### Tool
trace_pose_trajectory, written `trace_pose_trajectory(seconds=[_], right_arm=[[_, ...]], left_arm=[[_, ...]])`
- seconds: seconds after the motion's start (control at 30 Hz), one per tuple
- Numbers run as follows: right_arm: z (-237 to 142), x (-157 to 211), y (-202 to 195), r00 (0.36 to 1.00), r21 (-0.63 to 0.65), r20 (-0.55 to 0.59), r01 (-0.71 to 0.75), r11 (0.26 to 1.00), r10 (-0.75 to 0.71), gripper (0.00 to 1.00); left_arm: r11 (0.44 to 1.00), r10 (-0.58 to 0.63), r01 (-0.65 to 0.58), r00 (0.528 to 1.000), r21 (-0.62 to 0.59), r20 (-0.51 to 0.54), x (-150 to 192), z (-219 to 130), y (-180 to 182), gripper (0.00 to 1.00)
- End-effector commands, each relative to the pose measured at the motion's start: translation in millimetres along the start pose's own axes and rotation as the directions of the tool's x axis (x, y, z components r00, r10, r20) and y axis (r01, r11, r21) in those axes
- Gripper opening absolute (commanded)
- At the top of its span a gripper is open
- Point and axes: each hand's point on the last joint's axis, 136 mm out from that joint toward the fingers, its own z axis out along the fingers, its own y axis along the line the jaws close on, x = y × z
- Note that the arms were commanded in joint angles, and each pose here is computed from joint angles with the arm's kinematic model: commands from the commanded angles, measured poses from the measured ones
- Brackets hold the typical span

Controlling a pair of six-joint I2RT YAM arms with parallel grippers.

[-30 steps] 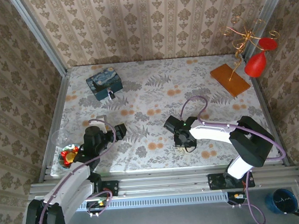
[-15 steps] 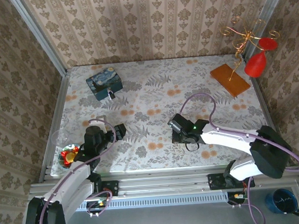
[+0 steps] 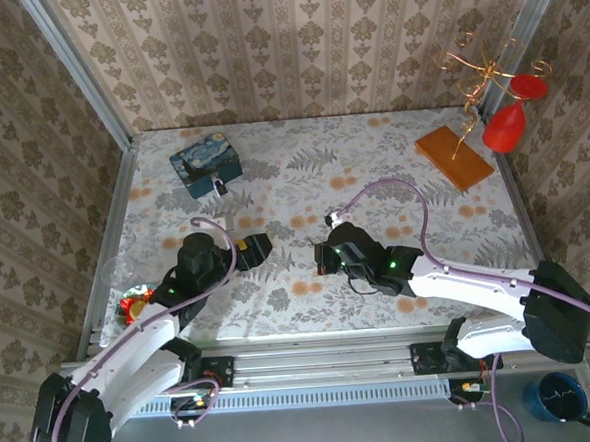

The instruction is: Unlock the padlock with the key

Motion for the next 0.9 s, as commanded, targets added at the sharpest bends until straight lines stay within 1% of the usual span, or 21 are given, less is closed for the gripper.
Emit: trace_pose_trajectory(seconds=[0.0,0.07,0.17,0.27,0.37,0.5,0.6,0.7,0.87], right_arm=[[4,-18,16,0.996,-0.047,0.088,0.037,0.998,-0.033,0.00],[4,-22,24,0.994,-0.072,0.100,0.058,0.996,-0.051,0.00],[4,-26,33,0.992,-0.098,0.108,0.077,0.992,-0.066,0.00],[7,-25,39,0.992,-0.120,0.100,0.086,0.989,-0.074,0.00],[7,-26,43,0.993,-0.137,0.098,0.079,0.987,-0.066,0.00],[4,-29,55,0.993,-0.183,0.109,0.072,0.981,-0.053,0.00],[6,-26,59,0.994,-0.197,0.098,0.076,0.977,-0.057,0.00],[8,-22,61,0.994,-0.201,0.088,0.077,0.977,-0.060,0.00],[7,-31,61,0.993,-0.181,0.110,0.066,0.981,-0.047,0.00]], left_arm=[[0.991,-0.095,0.094,0.995,0.100,0.003,-6,3,-31,0.84],[0.983,-0.135,0.132,0.991,0.128,0.015,-5,6,-39,0.82],[0.979,-0.147,0.142,0.989,0.145,0.026,-4,10,-47,0.80],[0.982,-0.119,0.115,0.993,0.150,0.018,-5,13,-57,0.79],[0.989,-0.086,0.085,0.996,0.123,0.006,-5,17,-61,0.79],[0.990,-0.077,0.076,0.997,0.120,0.004,-9,22,-66,0.76],[0.990,-0.068,0.068,0.998,0.122,0.001,-9,27,-70,0.70],[0.993,-0.042,0.045,0.999,0.113,-0.022,-6,33,-74,0.59],[0.996,-0.022,0.025,0.999,0.091,-0.040,-2,39,-75,0.49]])
